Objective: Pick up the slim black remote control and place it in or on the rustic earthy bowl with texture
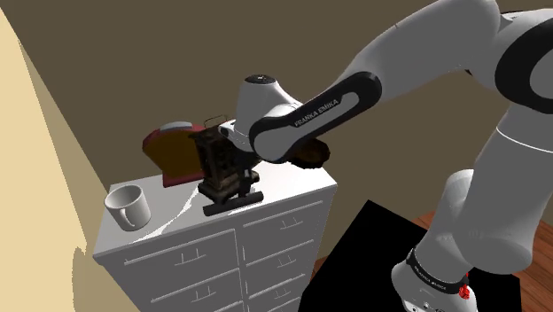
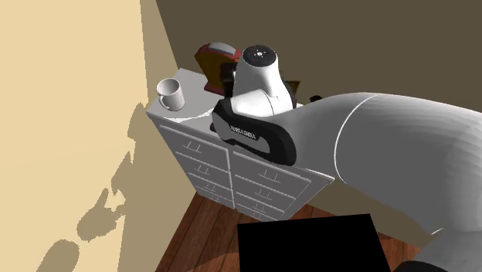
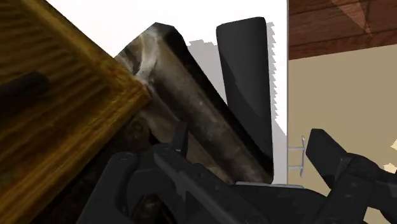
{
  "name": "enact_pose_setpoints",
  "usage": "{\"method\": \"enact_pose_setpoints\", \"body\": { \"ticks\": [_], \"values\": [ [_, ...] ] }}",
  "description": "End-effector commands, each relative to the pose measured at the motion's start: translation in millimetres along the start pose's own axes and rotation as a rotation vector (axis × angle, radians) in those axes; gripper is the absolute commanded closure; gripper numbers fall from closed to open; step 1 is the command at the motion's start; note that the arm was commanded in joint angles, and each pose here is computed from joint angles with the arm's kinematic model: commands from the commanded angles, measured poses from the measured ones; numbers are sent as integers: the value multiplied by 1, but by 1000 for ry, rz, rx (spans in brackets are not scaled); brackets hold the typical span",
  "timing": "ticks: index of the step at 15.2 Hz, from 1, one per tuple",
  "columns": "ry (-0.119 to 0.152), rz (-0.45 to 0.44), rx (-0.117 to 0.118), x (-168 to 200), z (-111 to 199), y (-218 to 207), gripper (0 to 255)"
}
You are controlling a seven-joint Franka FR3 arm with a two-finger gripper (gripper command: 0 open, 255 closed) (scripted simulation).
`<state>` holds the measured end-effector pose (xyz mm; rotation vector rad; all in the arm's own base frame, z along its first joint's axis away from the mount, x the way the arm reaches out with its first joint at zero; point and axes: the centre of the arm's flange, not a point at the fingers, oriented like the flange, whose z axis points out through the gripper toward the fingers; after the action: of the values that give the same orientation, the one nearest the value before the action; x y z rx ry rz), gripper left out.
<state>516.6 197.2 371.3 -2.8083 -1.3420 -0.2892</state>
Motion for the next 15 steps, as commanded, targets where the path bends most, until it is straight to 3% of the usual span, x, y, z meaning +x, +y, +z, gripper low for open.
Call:
{"method": "enact_pose_setpoints", "body": {
  "ticks": [1, 5, 15],
  "values": [
    [36, 64, 11, -36, 4, 6, 0],
    [109, 169, 33, -98, 12, 7, 0],
    [109, 169, 33, -93, 52, 6, 0]
  ]
}}
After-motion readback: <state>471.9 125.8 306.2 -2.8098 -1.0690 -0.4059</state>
